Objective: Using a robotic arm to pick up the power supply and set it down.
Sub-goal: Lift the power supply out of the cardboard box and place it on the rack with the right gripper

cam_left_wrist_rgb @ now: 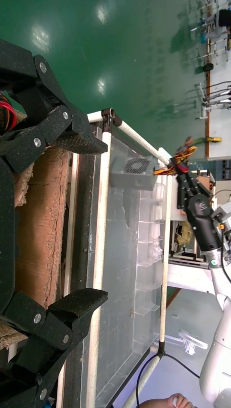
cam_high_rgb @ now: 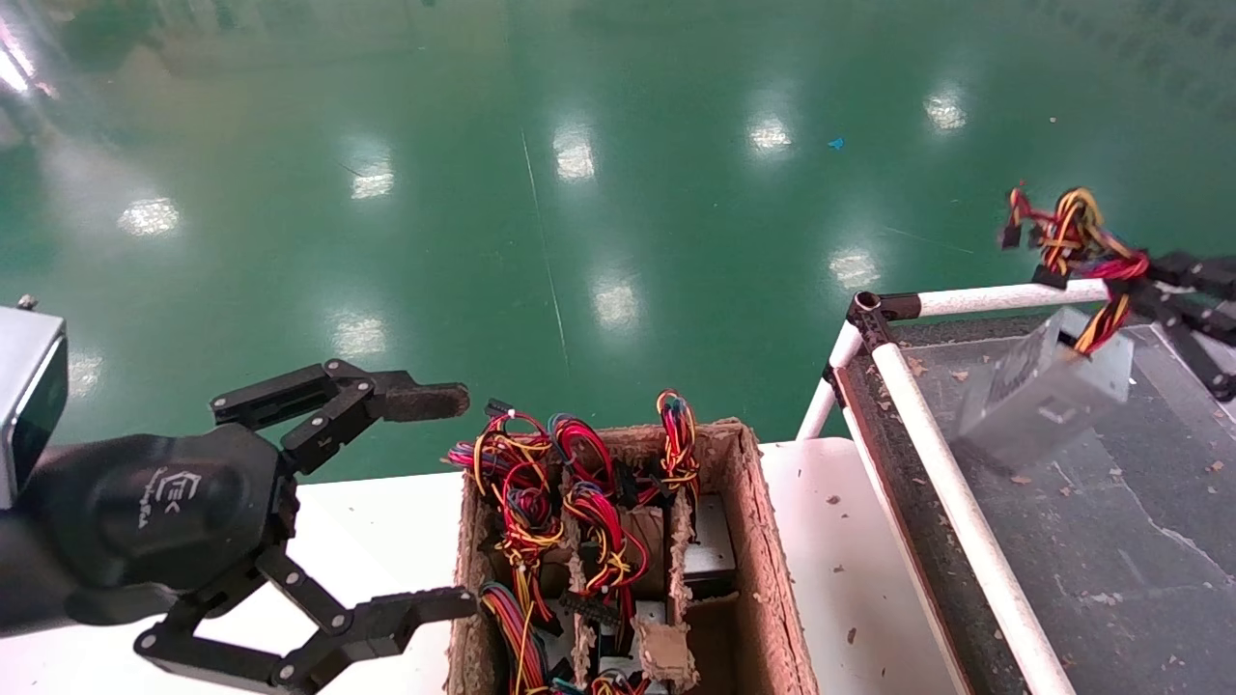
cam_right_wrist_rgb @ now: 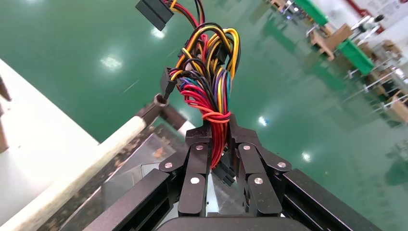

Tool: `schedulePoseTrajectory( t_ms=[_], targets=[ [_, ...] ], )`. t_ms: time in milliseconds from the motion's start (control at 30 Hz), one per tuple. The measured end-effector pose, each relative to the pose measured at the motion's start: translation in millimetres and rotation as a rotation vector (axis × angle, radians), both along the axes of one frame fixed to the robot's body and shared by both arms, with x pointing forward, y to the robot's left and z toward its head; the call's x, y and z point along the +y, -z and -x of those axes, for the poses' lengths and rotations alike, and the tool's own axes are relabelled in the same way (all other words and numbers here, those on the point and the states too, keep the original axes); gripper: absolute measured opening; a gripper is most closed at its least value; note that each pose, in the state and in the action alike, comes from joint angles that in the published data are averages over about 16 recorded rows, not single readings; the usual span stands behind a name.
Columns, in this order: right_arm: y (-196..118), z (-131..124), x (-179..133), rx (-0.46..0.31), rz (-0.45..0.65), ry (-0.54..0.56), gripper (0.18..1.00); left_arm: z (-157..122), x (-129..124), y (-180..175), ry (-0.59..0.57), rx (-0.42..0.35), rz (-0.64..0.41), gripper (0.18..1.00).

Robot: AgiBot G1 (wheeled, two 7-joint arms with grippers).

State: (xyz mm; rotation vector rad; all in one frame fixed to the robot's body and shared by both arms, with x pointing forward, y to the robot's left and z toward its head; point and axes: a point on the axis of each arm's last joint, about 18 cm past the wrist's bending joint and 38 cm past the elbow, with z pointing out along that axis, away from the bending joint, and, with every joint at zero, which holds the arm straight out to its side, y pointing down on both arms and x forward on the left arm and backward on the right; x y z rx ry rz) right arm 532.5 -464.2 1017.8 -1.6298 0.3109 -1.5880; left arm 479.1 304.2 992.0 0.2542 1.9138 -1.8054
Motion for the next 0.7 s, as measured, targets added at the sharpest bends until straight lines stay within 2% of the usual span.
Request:
schedulePoseTrajectory(
  t_ms=[267,700],
  targets=[
    [9,-11,11,0.019,0.000,-0.016,0.249,0,0,0,0.000,0.000,0.000,1.001],
    [-5,-46,35,-0.003,-0.013,-0.019,0.249,0,0,0,0.000,0.000,0.000,1.001]
  ],
)
